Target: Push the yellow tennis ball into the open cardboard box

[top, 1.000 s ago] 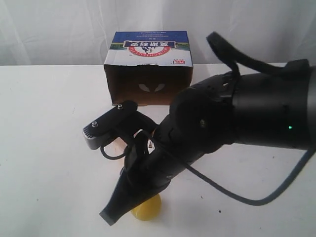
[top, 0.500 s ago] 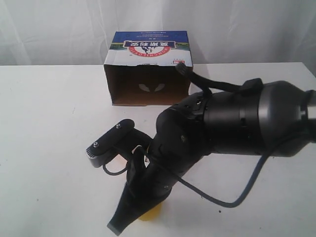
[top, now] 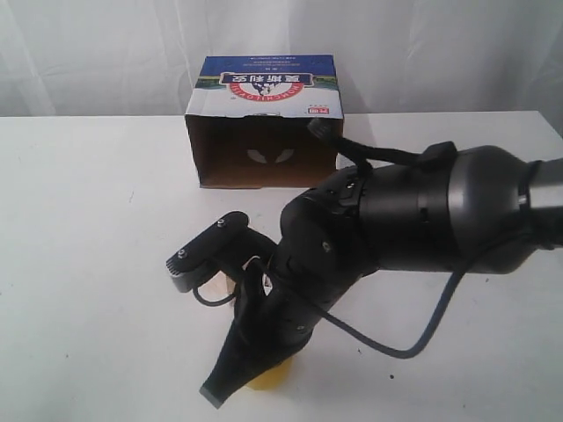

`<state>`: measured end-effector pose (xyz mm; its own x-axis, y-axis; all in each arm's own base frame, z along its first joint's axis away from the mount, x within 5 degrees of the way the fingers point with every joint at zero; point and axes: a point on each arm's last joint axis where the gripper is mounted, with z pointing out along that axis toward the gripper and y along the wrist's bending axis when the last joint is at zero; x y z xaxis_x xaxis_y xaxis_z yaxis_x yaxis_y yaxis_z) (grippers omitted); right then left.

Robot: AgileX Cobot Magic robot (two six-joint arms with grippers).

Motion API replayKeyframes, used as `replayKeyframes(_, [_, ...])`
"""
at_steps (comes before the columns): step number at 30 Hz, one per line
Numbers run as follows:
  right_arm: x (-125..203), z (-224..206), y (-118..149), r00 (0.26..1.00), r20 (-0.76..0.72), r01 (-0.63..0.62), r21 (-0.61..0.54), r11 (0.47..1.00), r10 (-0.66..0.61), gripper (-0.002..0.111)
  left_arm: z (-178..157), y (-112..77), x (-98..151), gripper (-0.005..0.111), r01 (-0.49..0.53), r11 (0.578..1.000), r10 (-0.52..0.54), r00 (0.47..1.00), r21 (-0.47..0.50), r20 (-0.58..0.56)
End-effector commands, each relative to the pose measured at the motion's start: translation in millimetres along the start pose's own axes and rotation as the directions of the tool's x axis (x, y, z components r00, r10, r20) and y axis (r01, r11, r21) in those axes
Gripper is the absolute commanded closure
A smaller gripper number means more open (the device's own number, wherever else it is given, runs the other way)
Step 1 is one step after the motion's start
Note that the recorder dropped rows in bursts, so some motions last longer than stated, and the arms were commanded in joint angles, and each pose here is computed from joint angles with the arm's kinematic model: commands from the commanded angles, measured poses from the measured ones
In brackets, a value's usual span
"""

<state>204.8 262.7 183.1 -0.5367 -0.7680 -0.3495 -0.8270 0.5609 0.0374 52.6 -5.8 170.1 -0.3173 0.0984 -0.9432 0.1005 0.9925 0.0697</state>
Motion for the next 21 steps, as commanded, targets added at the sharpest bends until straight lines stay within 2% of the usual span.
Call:
replayKeyframes(1, [21, 11, -16, 0.993, -0.118, -0.022, 0.028, 0.999, 0.025, 0.108, 0, 0.0, 1, 0.107, 0.013, 1.0, -0.013, 1.0, -0.002, 0.004])
replayKeyframes(6, [30, 7, -33, 0.99, -0.132, -0.04, 0.068, 0.997, 0.049, 0.108, 0, 0.0, 1, 0.107, 0.013, 1.0, -0.013, 1.0, -0.002, 0.004])
replayKeyframes(14, [34, -27, -73, 0.996, -0.04, -0.074, 0.184, 0.98, 0.083, 0.108, 0, 0.0, 1, 0.107, 0.013, 1.0, -0.013, 1.0, -0.002, 0.004])
replayKeyframes(21, [34, -50, -71, 0.994, 0.009, -0.108, 0.191, 0.976, 0.108, 0.108, 0, 0.0, 1, 0.107, 0.013, 1.0, -0.013, 1.0, -0.002, 0.004])
